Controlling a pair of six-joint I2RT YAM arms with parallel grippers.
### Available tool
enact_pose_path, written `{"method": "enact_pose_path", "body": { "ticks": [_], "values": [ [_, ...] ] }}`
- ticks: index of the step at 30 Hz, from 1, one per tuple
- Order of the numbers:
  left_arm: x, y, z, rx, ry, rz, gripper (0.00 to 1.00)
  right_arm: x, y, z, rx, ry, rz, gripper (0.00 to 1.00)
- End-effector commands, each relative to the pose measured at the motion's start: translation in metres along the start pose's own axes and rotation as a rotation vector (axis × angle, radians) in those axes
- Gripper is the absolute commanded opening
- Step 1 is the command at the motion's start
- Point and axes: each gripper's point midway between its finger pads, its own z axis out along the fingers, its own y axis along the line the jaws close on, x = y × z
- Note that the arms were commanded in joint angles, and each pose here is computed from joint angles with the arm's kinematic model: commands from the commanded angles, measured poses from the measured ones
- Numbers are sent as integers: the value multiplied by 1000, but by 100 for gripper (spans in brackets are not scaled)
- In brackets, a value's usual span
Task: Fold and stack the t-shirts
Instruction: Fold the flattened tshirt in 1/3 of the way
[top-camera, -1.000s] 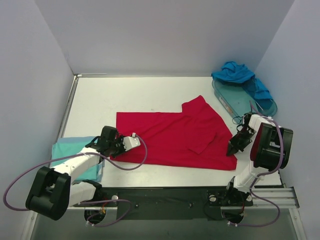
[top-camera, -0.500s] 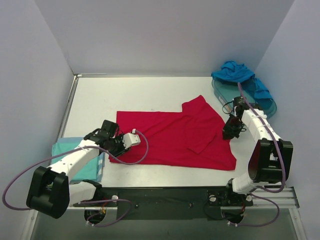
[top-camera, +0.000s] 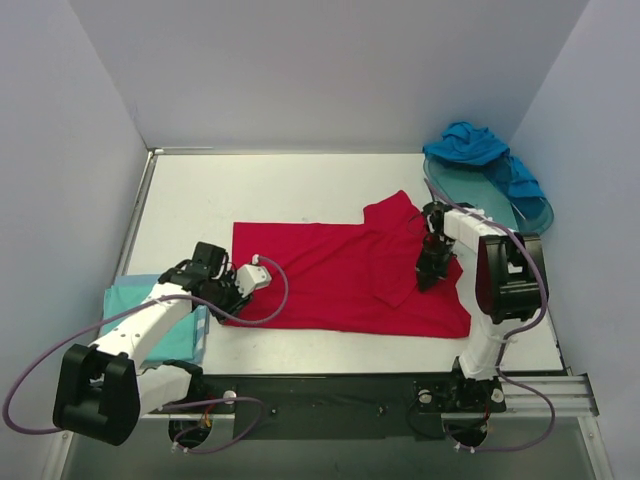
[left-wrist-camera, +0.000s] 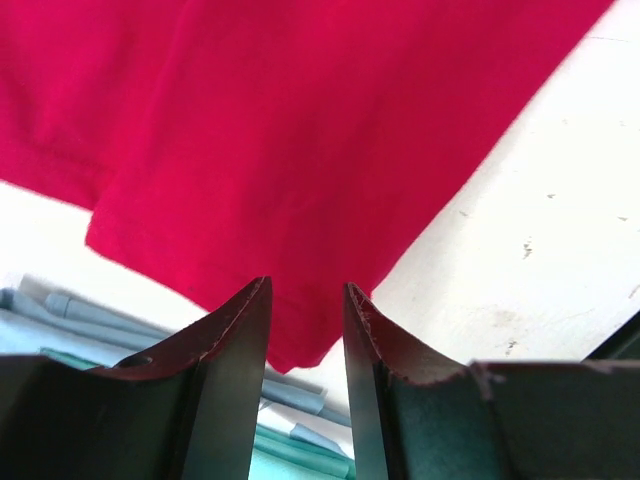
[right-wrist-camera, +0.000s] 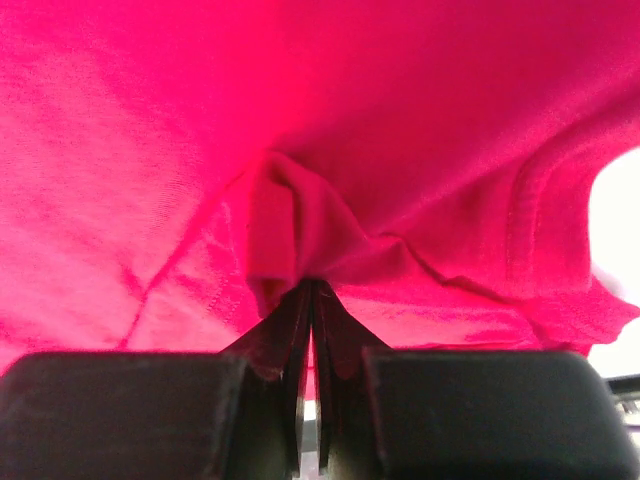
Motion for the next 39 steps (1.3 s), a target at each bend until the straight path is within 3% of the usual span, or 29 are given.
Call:
{"method": "enact_pose_path", "body": {
  "ticks": [1,12,19,22,25,29,34,39],
  "values": [
    [-18,27,-14,-69,-71,-24,45,-17,21,-11,-4,-55,-38,0],
    [-12,32,-15,-98,-76,-10,44,-48,39,-30,31,-81,-78,0],
    [-13,37,-14,-117,-78,15,45,-82,111,-29,-131,-87,-117,0],
    [-13,39,-17,-127,-78,21,44,-99,125,-51,-161,-150,-124,0],
    [-14,37,-16,-122,-83,23,45,-100,110,-79,-129,-204,-181,0],
    [-15,39,-15,-128,-88,25,44,-72,53,-96,27,-240,-210,0],
    [-17,39,-15,-119,-89,27,45,-14,11,-64,97,-115,-204,0],
    [-17,36,-14,-109,-88,34,45,-13,9,-34,110,-54,-184,0]
  ]
}}
